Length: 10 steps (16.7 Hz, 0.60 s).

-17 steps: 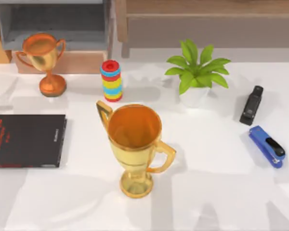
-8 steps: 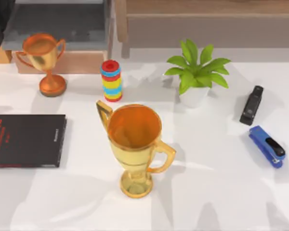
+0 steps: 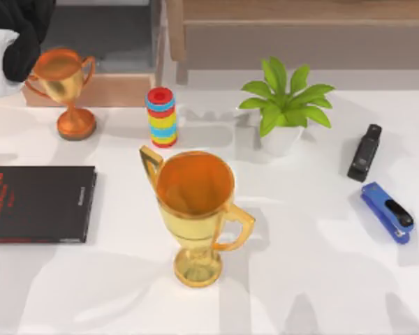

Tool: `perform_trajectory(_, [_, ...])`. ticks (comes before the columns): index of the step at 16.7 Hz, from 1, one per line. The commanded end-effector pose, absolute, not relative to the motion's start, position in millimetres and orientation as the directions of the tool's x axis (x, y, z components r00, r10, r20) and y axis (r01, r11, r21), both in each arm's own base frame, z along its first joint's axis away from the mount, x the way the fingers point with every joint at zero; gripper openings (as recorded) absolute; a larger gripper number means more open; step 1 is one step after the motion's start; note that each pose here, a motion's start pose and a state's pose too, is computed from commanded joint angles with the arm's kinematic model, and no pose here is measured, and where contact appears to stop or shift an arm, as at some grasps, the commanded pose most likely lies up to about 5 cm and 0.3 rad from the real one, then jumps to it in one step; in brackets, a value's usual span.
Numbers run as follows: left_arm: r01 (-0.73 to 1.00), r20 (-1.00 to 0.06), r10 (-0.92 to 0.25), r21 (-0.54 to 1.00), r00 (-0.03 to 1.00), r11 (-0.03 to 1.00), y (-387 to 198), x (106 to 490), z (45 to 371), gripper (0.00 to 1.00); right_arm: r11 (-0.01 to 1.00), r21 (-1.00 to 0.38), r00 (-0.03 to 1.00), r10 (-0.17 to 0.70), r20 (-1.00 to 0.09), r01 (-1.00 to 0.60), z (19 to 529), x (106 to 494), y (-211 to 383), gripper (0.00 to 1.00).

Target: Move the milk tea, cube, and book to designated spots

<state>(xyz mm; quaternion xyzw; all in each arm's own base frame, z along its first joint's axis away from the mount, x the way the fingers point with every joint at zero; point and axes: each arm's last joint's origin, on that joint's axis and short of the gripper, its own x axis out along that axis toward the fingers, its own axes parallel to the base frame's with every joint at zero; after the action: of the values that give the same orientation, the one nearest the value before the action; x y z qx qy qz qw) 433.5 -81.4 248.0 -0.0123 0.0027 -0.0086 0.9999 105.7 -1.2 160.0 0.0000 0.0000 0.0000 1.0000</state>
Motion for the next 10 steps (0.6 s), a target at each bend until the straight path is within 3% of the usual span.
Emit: perform_trajectory(10, [0.017,-0.005,-0.017,-0.025,1.000,1.000,-82,462,248,1.00,1.000,0.000,1.000,0.000,0.000,0.000,160,106,-1,1.00])
